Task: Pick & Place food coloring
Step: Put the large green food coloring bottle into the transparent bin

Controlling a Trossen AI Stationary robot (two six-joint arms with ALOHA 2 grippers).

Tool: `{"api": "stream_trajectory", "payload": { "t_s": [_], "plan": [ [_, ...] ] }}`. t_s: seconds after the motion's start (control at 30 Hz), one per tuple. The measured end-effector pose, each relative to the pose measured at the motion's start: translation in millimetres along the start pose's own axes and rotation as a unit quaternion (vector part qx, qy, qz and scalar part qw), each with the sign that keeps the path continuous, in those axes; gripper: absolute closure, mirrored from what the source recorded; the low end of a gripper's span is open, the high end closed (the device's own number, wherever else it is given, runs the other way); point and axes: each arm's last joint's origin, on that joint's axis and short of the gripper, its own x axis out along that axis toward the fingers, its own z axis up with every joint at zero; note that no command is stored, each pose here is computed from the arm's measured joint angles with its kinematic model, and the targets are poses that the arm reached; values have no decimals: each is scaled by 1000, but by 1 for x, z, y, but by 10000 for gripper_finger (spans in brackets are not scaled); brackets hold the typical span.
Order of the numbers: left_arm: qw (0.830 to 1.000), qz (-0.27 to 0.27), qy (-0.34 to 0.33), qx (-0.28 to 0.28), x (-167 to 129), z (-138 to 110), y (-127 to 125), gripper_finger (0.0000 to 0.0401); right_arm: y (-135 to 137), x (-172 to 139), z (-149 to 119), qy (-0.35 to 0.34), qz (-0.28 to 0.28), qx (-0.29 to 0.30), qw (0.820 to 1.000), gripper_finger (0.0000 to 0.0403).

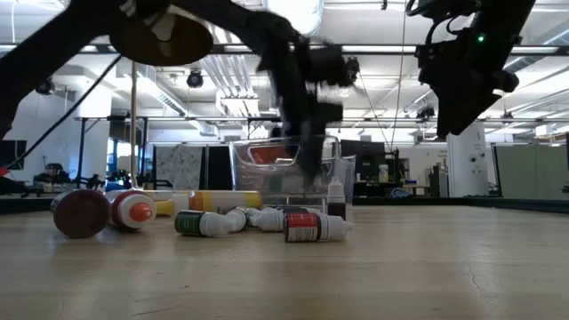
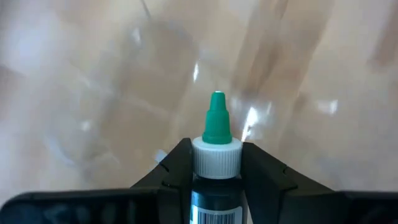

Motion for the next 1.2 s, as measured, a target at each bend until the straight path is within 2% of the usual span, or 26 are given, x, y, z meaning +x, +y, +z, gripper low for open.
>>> {"api": "stream_trajectory", "payload": {
  "t_s": [0.17, 0.33, 0.43, 0.57, 0.7, 0.77, 0.87, 0.97, 1.07, 1.2],
  "plan": [
    [992, 17, -121, -12, -57, 16, -9, 318, -9, -8, 3, -43, -2, 29, 999, 188],
    [963, 24, -266, -45, -96, 13, -28, 318, -19, -14, 4, -63, 6, 48, 997, 188],
    [948, 48, -306, -77, -93, -11, -41, 318, -24, -16, 3, -68, 11, 61, 996, 188],
    [933, 64, -334, -121, -73, -61, -55, 318, -30, -14, 0, -76, 7, 69, 995, 188],
    [894, 63, -409, -169, -80, -96, -59, 318, -34, -14, -2, -78, 6, 73, 994, 188],
    [885, 84, -421, -181, -76, -110, -57, 318, -34, -13, -1, -79, 4, 72, 994, 188],
    [886, 110, -406, -195, -64, -128, -52, 308, -32, -12, 0, -78, 2, 61, 995, 188],
    [884, 102, -401, -219, -57, -138, -51, 306, -30, -10, 0, -77, 3, 52, 996, 188],
    [890, 108, -385, -218, -46, -148, -50, 309, -28, -9, 0, -74, 6, 45, 996, 188],
    [891, 120, -379, -218, -40, -159, -47, 308, -28, -9, 0, -65, 10, 45, 997, 188]
  ]
}}
